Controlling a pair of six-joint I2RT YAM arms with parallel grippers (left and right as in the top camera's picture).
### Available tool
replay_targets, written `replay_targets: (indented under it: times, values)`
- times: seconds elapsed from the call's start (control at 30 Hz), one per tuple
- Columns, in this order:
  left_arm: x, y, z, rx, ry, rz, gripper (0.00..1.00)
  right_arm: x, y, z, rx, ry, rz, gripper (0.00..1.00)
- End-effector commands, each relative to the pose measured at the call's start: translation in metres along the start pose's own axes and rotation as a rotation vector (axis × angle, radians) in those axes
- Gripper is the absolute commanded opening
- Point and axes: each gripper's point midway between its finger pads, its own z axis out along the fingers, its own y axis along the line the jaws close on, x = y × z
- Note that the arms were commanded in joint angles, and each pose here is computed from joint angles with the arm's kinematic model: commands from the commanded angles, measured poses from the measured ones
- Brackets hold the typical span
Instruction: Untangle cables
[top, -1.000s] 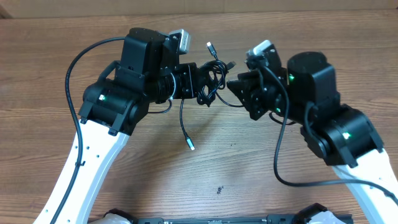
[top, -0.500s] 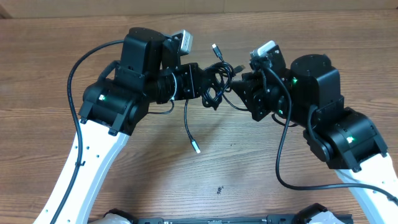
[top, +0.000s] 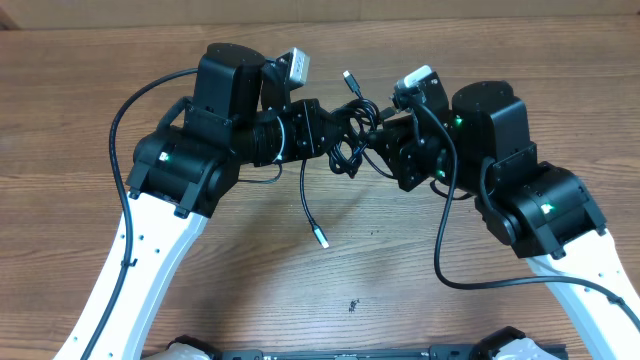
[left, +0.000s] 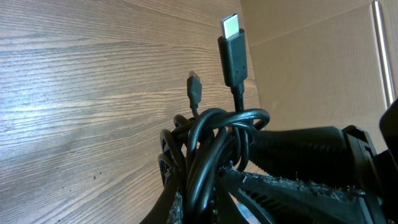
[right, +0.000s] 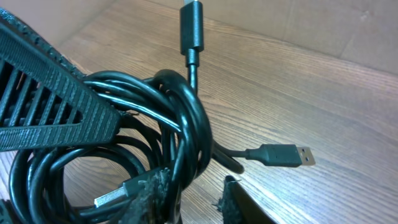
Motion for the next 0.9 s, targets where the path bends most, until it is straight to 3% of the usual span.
replay_targets:
  times: [0.0,0.07,0.1,0.43,0.87]
  values:
    - [0.001,-0.02,-0.013,0.058,-0.012,0.02,0.04,-0.001,-0.001,0.0,0.0,-0.003,0.006,0.19]
    - [0.001,-0.021,-0.013,0.06,-0.01,0.021,0.04,-0.001,0.001,0.0,-0.014,-0.003,0.006,0.05]
    - [0.003,-0.022,-0.012,0.063,-0.006,0.023,0.04,-0.001,0.002,0.0,-0.018,-0.002,0.006,0.04]
    - [-0.006,-0.012,-0.012,0.007,-0.055,0.018,0.04,0.005,0.01,-0.001,-0.064,0.023,0.013,0.04]
    - [-0.036,0.023,-0.021,-0.177,-0.245,-0.153,0.04,0.043,0.036,-0.008,-0.22,0.176,0.015,0.04]
